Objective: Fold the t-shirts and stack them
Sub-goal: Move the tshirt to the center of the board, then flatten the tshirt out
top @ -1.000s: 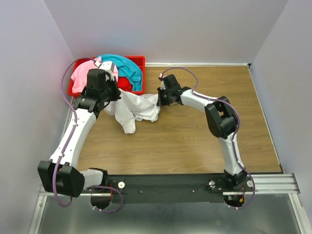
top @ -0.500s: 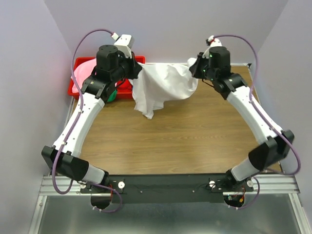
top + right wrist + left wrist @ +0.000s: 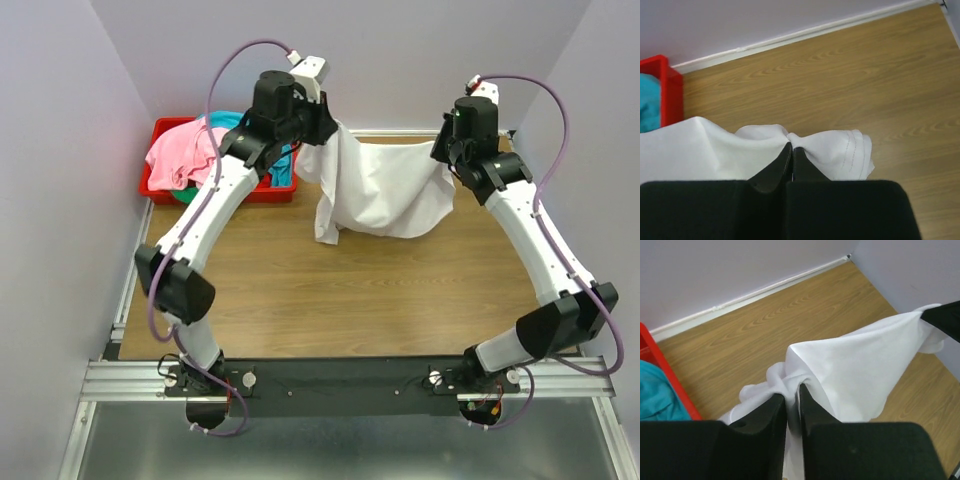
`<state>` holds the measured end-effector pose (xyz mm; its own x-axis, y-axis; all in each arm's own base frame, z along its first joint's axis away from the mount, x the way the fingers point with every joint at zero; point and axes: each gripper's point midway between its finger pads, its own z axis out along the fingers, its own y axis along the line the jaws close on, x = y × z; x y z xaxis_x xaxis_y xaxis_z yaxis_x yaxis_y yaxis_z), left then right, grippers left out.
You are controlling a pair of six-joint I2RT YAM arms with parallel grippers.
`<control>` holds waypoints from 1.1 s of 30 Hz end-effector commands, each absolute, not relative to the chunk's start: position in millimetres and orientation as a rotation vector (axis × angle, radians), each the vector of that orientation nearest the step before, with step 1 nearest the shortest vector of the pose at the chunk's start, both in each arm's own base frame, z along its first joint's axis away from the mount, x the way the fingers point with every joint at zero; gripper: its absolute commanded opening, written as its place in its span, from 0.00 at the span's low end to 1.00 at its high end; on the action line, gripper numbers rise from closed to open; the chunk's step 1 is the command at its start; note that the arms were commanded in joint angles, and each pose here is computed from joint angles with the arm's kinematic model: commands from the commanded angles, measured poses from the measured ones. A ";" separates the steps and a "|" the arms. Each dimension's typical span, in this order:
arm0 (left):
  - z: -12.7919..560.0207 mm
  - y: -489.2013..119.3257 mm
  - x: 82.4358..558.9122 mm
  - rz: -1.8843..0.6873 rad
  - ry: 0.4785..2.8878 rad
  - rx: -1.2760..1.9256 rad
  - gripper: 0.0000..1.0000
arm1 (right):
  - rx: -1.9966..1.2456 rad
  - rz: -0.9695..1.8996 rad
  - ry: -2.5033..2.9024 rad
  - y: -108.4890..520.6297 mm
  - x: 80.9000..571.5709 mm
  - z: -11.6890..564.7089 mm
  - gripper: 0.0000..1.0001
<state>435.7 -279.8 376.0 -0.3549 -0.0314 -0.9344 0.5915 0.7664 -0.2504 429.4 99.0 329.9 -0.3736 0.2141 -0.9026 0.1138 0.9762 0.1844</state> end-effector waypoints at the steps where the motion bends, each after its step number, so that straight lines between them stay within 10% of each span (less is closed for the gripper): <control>1: 344.2 -290.5 470.8 -0.627 1.882 0.413 0.49 | 0.372 -0.040 2.062 55.1 440.3 276.5 0.33; 5: 326.5 -283.4 499.1 -0.510 1.935 0.348 0.96 | 0.399 -0.025 2.151 43.0 453.8 240.1 1.00; 20: 167.3 -301.7 361.2 -0.660 2.251 0.567 0.94 | 0.504 0.052 2.443 47.1 362.5 122.2 1.00; 33: 86.8 -326.8 351.4 -0.743 2.448 0.598 0.81 | 0.669 0.131 2.560 41.1 327.0 76.2 0.99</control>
<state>349.0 -316.2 92.1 -0.7598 0.2667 -0.5929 0.5358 0.7734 -0.3387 330.6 33.8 83.0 -0.7522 0.4592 -0.4726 0.4270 0.8859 0.1812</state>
